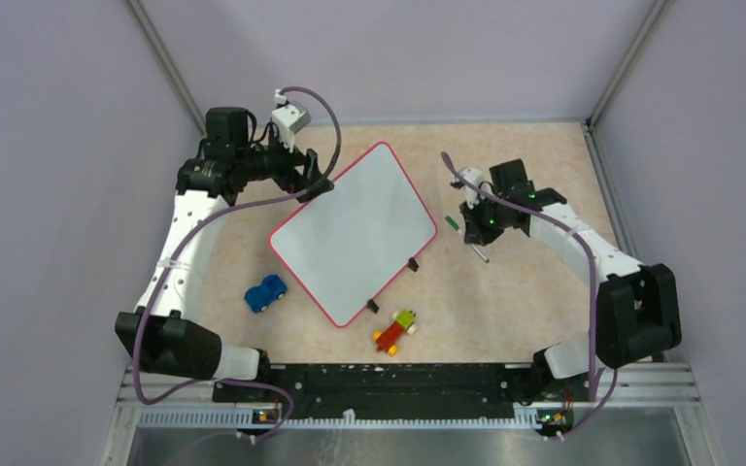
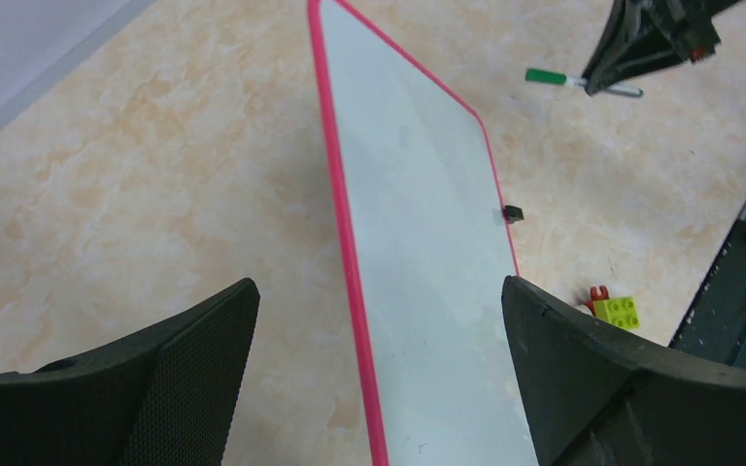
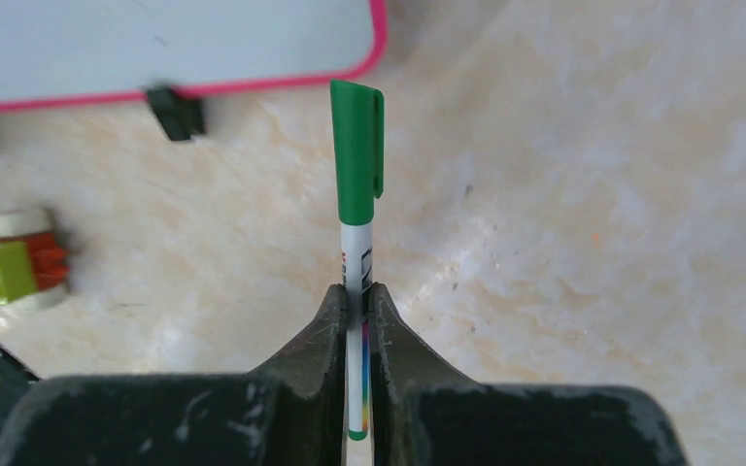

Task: Write a sentence on the whiteboard
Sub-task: Pick up the whiteboard marker from the center of the board, then pass from the right arm to the left, then open the pen cap from the whiteboard marker.

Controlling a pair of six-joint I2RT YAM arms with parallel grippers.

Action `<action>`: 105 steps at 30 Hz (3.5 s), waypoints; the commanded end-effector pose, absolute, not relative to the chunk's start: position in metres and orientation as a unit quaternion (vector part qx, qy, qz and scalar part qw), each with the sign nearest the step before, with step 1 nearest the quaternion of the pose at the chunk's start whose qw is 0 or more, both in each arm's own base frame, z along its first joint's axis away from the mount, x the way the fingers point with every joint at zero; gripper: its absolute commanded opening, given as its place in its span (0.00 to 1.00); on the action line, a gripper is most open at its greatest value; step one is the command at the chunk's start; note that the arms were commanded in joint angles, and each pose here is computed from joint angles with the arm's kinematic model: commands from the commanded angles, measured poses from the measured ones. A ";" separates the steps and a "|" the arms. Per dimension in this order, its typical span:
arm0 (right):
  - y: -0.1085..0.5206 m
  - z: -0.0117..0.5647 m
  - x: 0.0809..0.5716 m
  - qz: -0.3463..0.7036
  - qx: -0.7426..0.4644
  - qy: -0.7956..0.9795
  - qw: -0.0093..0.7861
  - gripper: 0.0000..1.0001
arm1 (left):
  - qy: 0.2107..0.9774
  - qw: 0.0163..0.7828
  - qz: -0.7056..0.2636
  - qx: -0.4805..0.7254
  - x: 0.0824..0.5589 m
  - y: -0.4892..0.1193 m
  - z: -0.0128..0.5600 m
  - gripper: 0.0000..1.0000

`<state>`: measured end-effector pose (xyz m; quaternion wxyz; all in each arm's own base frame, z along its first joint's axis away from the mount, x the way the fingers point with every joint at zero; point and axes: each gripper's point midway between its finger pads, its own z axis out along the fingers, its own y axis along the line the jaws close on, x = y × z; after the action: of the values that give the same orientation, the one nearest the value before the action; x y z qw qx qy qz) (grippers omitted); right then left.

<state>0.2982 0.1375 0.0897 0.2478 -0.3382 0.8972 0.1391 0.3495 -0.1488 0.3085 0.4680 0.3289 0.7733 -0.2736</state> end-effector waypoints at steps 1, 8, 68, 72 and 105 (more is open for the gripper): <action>0.175 0.177 0.292 0.246 -0.350 0.847 0.317 0.00 | 0.711 0.471 -0.296 0.430 0.319 -0.163 0.335 0.99; 0.212 0.223 0.249 0.378 -0.388 0.785 0.302 0.00 | 0.588 0.492 -0.286 0.575 0.268 -0.188 0.367 0.99; 0.254 0.315 0.192 0.515 -0.383 0.690 0.337 0.75 | 0.542 0.433 -0.340 0.635 0.197 -0.297 0.299 0.00; 0.254 0.323 0.194 0.528 -0.384 0.680 0.333 0.75 | 0.556 0.471 -0.358 0.584 0.206 -0.289 0.317 0.00; 0.273 0.357 0.199 0.626 -0.329 0.648 0.284 0.42 | 0.551 0.492 -0.420 0.527 0.207 -0.300 0.337 0.00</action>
<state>0.1980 0.2692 0.3414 0.2673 -0.3185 0.6637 0.6218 0.2065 -0.2958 0.3297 0.4793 0.5230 0.5659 -0.4202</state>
